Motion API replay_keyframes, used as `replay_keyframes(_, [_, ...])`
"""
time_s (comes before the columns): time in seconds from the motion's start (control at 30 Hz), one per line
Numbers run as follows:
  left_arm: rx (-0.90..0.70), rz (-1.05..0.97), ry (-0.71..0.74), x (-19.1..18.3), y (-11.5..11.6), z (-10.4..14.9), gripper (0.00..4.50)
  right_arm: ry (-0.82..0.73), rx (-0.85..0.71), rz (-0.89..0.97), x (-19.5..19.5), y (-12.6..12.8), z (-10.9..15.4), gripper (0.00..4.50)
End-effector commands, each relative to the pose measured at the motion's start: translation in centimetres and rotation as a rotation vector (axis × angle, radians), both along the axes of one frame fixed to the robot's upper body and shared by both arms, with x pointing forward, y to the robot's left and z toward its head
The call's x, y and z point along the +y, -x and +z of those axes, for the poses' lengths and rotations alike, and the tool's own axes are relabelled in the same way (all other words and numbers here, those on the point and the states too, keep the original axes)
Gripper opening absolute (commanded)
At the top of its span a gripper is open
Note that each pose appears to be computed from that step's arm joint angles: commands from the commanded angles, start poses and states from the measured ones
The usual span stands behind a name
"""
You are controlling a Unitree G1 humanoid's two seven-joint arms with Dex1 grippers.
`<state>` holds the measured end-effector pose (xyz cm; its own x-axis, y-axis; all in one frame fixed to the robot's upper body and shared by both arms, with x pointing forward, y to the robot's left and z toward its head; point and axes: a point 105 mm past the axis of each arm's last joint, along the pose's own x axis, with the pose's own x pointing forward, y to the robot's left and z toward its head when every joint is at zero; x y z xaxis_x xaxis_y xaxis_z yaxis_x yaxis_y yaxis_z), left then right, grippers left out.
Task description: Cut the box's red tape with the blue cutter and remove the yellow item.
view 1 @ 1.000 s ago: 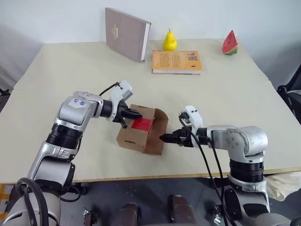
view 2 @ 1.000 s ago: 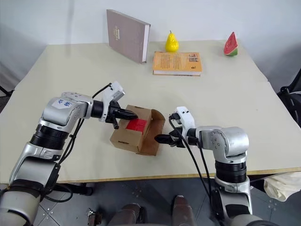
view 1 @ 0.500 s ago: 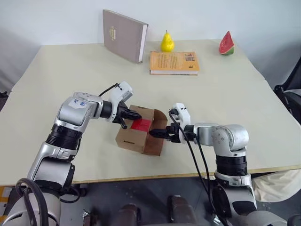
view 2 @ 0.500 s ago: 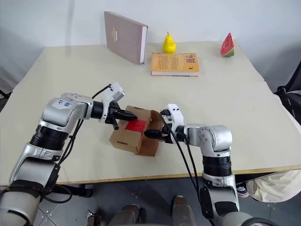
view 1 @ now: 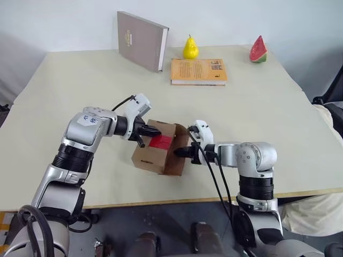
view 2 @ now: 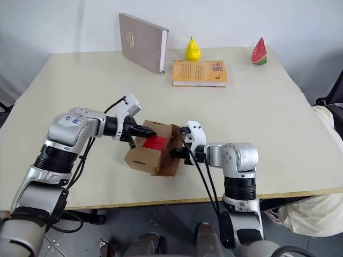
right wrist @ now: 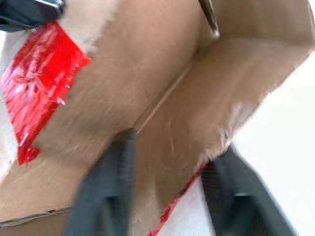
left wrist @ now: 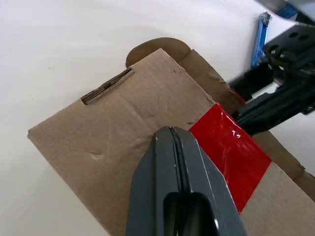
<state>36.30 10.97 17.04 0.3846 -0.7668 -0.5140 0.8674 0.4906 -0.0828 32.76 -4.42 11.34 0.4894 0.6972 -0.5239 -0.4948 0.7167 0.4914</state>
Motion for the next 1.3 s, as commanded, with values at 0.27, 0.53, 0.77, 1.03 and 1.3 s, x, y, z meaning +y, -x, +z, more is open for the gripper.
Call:
replay_keyframes(0.27, [-0.019, -0.027, 0.019, 0.0, 0.0, -0.4, 0.00, -0.004, -0.130, -0.137, -1.6, -2.5, 6.1, 0.04])
replay_keyframes(0.53, [-0.101, -0.060, 0.074, -0.6, -0.4, 0.2, 0.00, 0.093, -0.294, -0.155, -2.9, -3.1, 13.0, 0.04])
replay_keyframes(0.77, [-0.106, -0.052, 0.090, -0.3, -0.6, 0.1, 0.00, 0.166, -0.275, -0.104, -2.3, -2.2, 13.3, 0.04])
replay_keyframes(1.03, [-0.099, -0.088, 0.101, -1.4, 0.0, -0.2, 0.00, 0.183, -0.215, -0.200, -6.9, -1.9, 8.0, 0.22])
replay_keyframes(1.3, [-0.094, -0.090, 0.086, -1.4, 0.4, 0.1, 0.00, 0.036, -0.133, -0.062, -7.1, -0.9, 5.5, 2.45])
